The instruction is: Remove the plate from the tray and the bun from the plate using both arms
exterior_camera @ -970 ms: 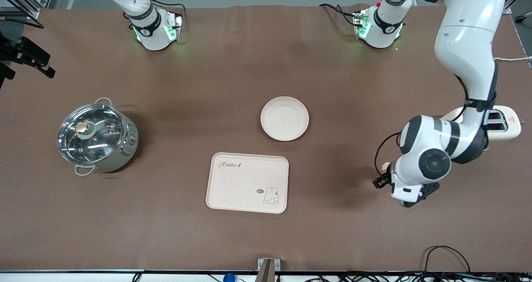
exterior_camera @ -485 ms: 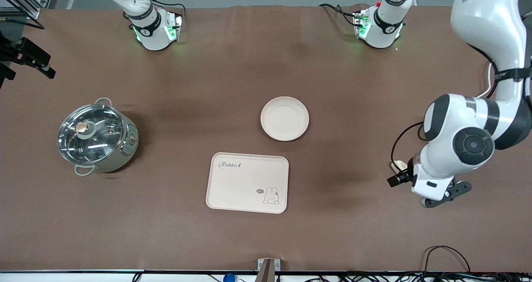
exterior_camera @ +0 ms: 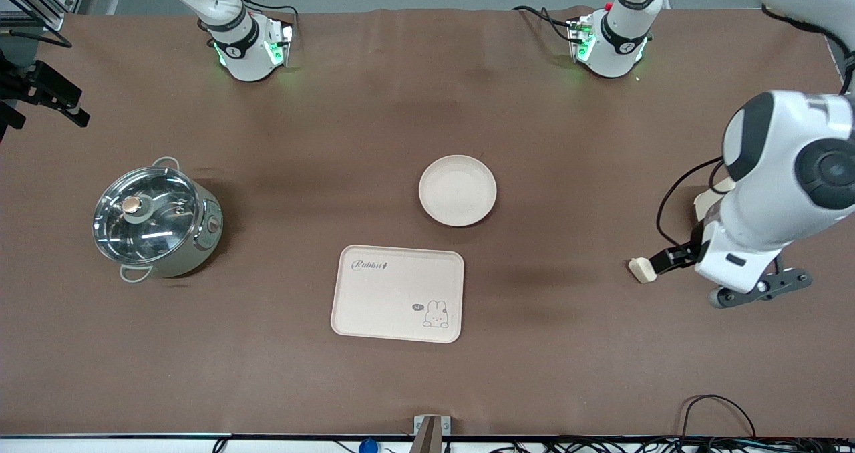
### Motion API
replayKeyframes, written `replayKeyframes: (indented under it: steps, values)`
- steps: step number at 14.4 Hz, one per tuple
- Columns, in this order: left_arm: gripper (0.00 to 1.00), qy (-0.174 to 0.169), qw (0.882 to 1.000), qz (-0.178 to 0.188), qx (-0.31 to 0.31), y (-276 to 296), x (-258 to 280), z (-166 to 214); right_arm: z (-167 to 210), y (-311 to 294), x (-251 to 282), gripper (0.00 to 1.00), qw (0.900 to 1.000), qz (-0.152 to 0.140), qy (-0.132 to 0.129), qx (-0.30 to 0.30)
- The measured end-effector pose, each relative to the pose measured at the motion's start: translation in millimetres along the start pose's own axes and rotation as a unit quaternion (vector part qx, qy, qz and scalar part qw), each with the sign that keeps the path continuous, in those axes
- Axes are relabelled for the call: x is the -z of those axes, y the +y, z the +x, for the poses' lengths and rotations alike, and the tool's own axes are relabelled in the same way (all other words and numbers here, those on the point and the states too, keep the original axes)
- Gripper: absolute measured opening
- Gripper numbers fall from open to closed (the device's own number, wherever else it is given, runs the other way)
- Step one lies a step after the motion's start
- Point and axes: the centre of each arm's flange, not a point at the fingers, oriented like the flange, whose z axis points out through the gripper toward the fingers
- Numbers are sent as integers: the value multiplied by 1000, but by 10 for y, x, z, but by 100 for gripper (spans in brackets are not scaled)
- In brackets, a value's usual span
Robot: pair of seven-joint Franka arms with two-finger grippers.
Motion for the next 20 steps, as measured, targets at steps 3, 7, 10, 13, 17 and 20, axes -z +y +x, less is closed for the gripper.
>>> replayKeyframes:
  steps: [3, 7, 10, 13, 17, 20]
  values:
    - [100, 8, 1000, -9, -23, -219, 321, -51, 1, 3, -2, 100, 1000, 0, 0, 0]
    - [100, 5, 1000, -11, -28, -379, 736, -249, 2, 13, -1, 100, 1000, 0, 0, -1]
    - [100, -3, 999, -5, -40, -405, 951, -414, 2, 14, -2, 100, 1000, 0, 0, -1]
    - [100, -8, 998, -6, -59, -404, 1032, -489, 2, 16, -2, 100, 1000, 0, 0, -2]
    - [100, -4, 997, -9, -75, -382, 1185, -612, 2, 16, -1, 100, 1000, 0, 0, -2]
    - [100, -13, 995, 3, -104, -644, 1210, -751, 3, 18, -1, 100, 1000, 0, 0, -2]
